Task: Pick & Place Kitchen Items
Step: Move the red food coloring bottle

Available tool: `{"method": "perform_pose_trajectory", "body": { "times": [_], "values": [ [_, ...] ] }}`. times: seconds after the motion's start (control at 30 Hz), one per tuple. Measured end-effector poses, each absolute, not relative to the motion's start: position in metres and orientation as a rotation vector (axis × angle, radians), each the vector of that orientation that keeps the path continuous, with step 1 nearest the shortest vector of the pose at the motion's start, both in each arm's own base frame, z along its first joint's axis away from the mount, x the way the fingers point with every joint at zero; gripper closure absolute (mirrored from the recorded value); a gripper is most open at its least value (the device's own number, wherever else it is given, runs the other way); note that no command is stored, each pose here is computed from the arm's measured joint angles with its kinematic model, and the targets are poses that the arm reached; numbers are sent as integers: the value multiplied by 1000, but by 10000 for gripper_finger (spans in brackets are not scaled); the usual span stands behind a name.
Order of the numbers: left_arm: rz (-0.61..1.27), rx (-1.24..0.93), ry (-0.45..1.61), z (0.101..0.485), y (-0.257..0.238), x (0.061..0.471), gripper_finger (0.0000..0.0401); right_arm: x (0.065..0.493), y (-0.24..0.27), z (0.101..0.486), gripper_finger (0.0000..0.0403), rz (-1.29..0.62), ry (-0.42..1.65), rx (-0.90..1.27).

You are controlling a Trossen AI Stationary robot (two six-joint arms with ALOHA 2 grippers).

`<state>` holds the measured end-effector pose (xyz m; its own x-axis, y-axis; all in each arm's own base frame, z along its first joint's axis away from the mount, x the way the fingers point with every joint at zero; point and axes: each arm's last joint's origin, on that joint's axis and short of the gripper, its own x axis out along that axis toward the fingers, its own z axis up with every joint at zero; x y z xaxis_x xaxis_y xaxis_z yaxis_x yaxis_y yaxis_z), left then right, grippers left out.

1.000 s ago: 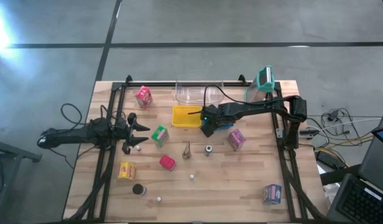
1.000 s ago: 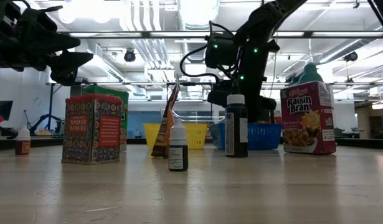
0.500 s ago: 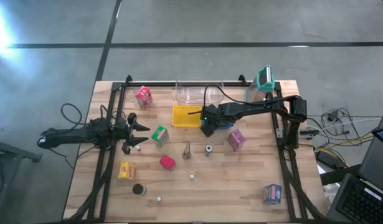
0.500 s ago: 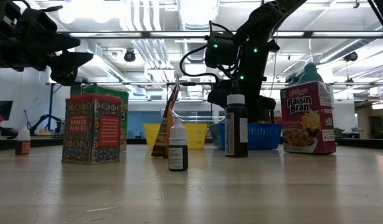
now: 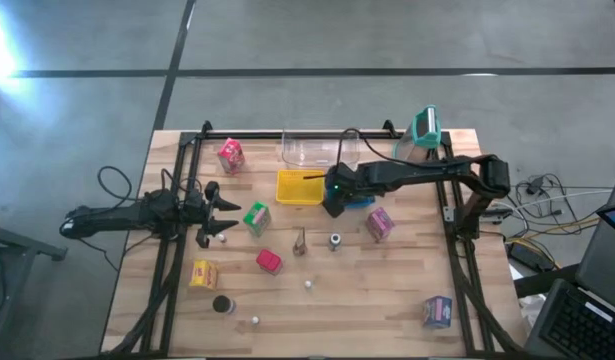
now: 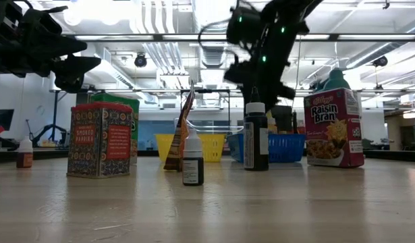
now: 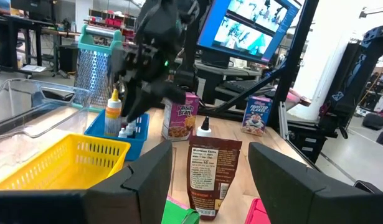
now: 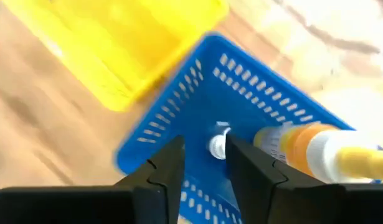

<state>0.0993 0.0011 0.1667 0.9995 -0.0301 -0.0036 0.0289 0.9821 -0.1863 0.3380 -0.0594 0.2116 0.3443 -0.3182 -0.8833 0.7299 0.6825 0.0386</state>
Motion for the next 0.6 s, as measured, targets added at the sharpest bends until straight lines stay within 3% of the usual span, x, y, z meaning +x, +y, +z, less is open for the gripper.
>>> {"method": "perform_pose_trajectory", "body": {
  "times": [0.3,0.6],
  "values": [
    [-30,-188,7,167,1,99,183,341,-24,256,319,-521,917,330],
    [-30,-188,7,167,1,99,183,346,9,230,326,-399,1078,179]
  ]
}}
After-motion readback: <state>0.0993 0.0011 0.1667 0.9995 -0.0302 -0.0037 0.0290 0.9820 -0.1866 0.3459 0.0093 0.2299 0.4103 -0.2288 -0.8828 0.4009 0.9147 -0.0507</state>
